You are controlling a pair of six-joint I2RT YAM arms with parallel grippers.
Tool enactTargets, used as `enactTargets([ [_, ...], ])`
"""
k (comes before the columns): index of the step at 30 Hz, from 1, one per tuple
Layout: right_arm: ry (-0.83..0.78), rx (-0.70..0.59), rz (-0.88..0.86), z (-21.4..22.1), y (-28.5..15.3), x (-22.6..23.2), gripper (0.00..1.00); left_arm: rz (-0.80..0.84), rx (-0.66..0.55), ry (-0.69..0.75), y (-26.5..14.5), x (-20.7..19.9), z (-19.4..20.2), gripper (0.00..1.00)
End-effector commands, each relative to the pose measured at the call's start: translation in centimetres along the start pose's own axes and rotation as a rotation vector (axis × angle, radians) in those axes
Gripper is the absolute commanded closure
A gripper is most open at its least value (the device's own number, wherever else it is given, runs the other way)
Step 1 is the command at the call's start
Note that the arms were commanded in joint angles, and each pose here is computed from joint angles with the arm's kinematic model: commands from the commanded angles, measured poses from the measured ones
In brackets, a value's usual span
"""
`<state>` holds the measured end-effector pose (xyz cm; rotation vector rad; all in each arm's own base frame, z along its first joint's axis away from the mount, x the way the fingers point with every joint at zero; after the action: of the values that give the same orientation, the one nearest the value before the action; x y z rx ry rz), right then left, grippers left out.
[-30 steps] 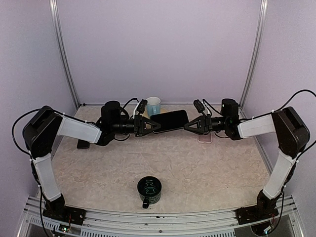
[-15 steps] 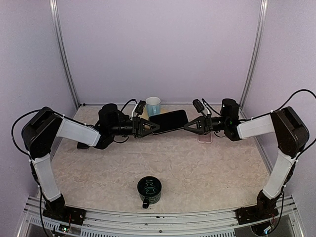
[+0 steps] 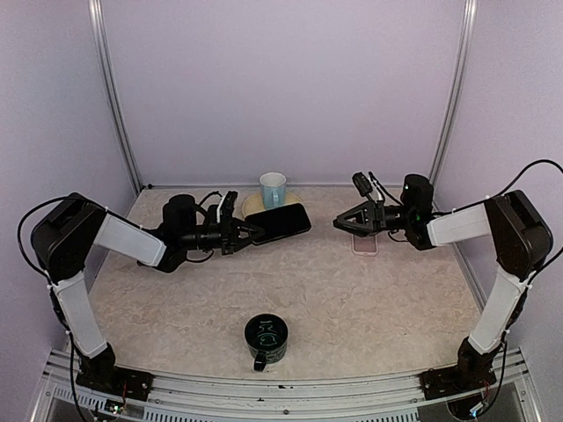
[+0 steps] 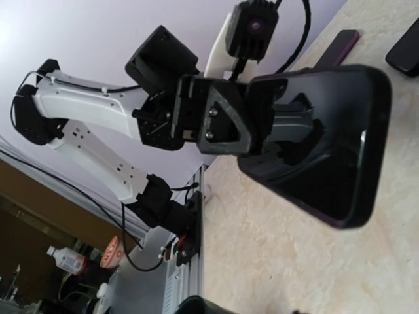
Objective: Put the phone into the phone case
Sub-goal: Press the top right corner of the phone case, then pass from the left arm to the right
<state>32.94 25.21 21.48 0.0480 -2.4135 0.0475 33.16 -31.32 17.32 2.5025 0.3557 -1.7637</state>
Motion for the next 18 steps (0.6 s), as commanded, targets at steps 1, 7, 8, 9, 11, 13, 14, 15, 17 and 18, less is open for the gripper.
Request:
enactTargets([
  [1,-0.027,-0.022,0.031,-0.5,-0.6,0.3,0.48,0.023,-0.102,0.099,-1.5,-2.9,-1.8,1.0],
  [7,-0.01,-0.029,0.061,-0.4,-0.8,-0.3,0.47,-0.037,-0.21,0.086,-3.6,-2.2,-3.0,1.0],
  [8,-0.006,-0.03,0.069,-0.4,-0.8,-0.5,0.46,-0.048,-0.232,0.083,-4.0,-2.1,-3.3,1.0],
  [9,-0.003,-0.03,0.077,-0.3,-0.8,-0.6,0.46,-0.06,-0.248,0.076,-4.3,-1.8,-3.5,1.0],
  [11,-0.003,-0.034,0.09,-0.4,-0.9,-0.7,0.45,-0.084,-0.283,0.061,-5.0,-1.4,-3.9,1.0],
  [13,0.001,-0.037,0.1,-0.5,-1.1,-0.9,0.43,-0.106,-0.316,0.048,-5.6,-1.0,-4.2,1.0],
  [14,0.002,-0.039,0.103,-0.5,-1.1,-0.9,0.42,-0.119,-0.331,0.036,-5.9,-0.7,-4.3,1.0],
  [15,0.003,-0.041,0.107,-0.5,-1.2,-0.9,0.42,-0.13,-0.348,0.029,-6.3,-0.5,-4.4,1.0],
  [17,0.003,-0.044,0.116,-0.6,-1.3,-1.0,0.4,-0.151,-0.384,0.011,-7.0,0.1,-4.6,1.0],
  [18,0.005,-0.044,0.119,-0.5,-1.4,-1.0,0.39,-0.154,-0.397,0.005,-7.2,0.1,-4.7,1.0],
])
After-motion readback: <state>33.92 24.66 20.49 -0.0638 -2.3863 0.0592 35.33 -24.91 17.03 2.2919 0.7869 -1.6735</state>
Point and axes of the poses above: each gripper's point midway between its finger pads, its own y axis out along the fingers, its own x axis along the line the jaws close on, z = x × y, the point moved 3 cm from there along -y, back along the fingers, and after that the axes turned 9 degrees about -y, right-handed, at the moved point
